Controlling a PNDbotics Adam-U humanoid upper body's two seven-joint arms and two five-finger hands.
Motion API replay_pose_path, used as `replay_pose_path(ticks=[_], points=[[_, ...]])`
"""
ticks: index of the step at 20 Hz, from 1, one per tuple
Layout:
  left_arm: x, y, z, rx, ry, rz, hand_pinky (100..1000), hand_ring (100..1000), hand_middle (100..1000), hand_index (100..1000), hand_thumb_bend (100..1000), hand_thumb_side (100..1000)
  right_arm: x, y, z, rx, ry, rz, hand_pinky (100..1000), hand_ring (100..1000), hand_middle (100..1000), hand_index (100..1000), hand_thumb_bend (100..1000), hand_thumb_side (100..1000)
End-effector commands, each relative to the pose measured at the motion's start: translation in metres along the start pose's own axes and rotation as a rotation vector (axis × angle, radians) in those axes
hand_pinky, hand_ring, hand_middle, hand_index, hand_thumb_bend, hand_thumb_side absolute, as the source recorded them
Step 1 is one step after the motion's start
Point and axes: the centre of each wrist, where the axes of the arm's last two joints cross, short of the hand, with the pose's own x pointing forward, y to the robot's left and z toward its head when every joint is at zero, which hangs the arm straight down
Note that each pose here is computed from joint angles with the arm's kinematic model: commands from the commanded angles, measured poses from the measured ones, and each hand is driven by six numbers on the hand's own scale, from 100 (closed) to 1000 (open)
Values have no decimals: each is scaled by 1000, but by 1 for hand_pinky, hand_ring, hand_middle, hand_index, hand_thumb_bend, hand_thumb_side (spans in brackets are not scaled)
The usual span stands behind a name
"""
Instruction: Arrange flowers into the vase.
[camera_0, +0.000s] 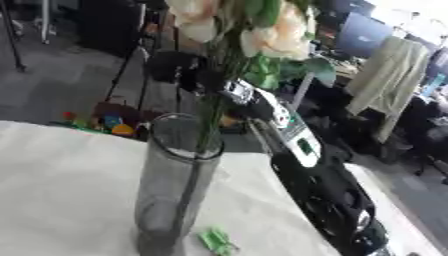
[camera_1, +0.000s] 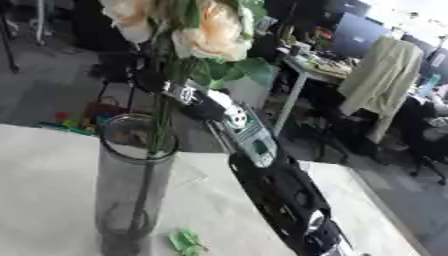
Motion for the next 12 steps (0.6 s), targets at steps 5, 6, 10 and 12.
replay_pose_path(ticks=[5,6,10,12], points=[[4,0,-3,-17,-13,0,821,847,844,904,100,977,14,-15,0,264,-91,268,1000,1000,920,1000,100,1000],[3,0,-3,-17,-12,0,821,847,844,904,100,977,14,-15,-1,275,-92,284,1000,1000,931,1000,100,1000],[3,0,-3,-18,-10,1,820,847,844,904,100,976,14,-12,-3,326,-98,339,1000,1000,963,1000,100,1000],[3,0,-3,-18,-8,3,820,847,844,904,100,978,13,-11,-3,346,-99,360,1000,1000,970,1000,100,1000]])
